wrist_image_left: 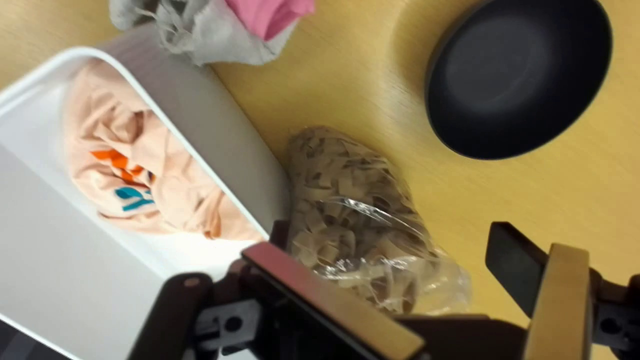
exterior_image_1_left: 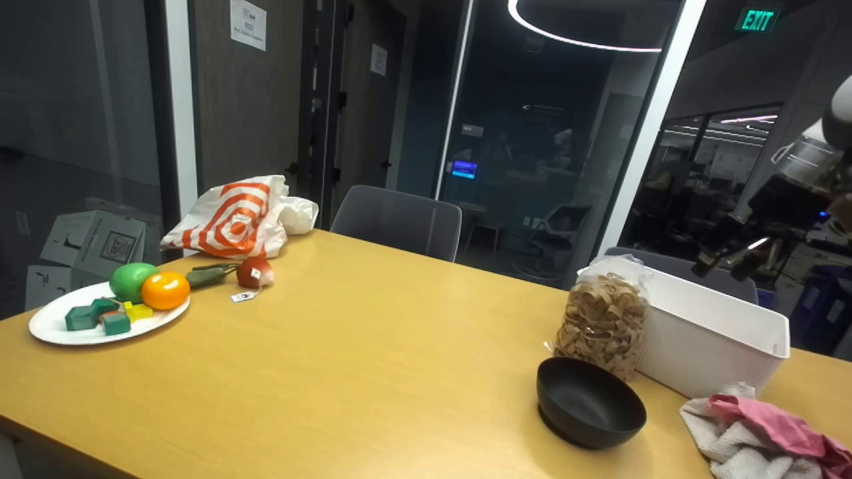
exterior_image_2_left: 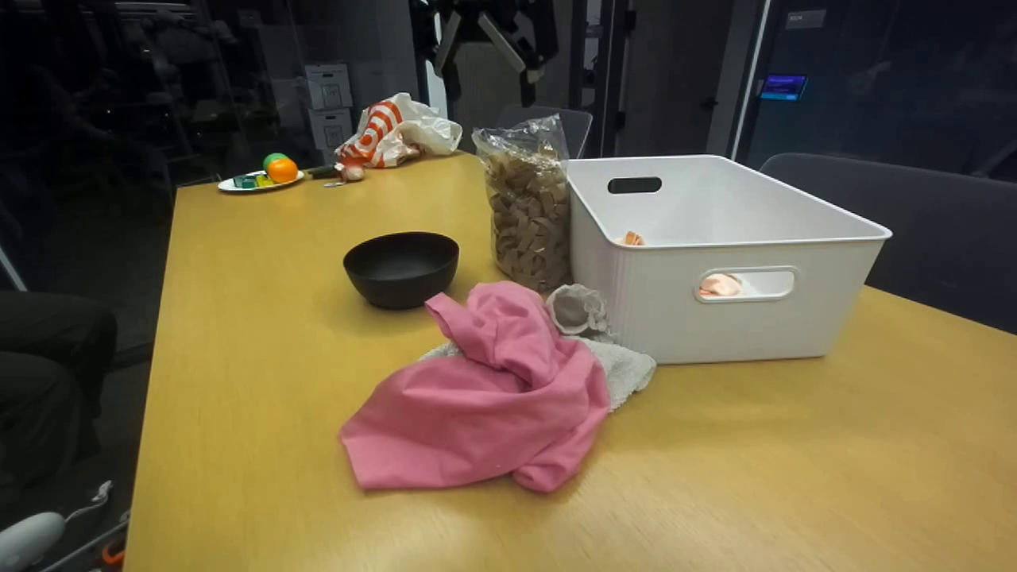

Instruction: Remove the towels from the basket

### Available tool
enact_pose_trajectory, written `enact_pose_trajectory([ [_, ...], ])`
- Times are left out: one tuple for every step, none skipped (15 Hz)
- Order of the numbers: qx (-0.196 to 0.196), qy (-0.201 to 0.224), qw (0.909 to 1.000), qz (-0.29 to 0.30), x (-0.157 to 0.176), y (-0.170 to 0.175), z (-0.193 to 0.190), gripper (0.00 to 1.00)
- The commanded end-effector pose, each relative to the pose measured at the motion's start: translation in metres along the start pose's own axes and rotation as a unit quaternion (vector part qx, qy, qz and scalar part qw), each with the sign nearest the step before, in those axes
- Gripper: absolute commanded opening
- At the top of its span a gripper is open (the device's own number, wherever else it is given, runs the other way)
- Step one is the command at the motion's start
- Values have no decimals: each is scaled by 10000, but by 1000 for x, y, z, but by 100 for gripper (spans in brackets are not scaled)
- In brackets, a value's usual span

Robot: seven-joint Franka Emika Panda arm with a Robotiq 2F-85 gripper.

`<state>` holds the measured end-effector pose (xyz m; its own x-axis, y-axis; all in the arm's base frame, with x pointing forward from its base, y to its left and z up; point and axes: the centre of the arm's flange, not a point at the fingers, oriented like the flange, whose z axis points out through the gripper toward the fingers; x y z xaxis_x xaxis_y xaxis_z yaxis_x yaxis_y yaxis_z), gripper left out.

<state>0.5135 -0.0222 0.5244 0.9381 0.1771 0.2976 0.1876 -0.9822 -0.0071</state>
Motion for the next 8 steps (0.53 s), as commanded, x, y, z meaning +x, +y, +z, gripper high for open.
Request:
enact_pose_trajectory([
  [403, 59, 9989, -217, 53, -34, -5, 100],
  [471, 66, 9986, -242, 63, -46, 0, 100],
  [489, 98, 9984, -275, 73, -55, 4, 100],
  [444, 156, 9984, -322, 81, -63, 11, 100],
  [398, 160, 9985, -351, 89, -69, 22, 100],
  [405, 146, 9986, -308, 98, -73, 30, 100],
  [374, 134, 9989, -240, 104, -74, 41, 100],
  [371, 139, 9991, -162, 110, -76, 52, 100],
])
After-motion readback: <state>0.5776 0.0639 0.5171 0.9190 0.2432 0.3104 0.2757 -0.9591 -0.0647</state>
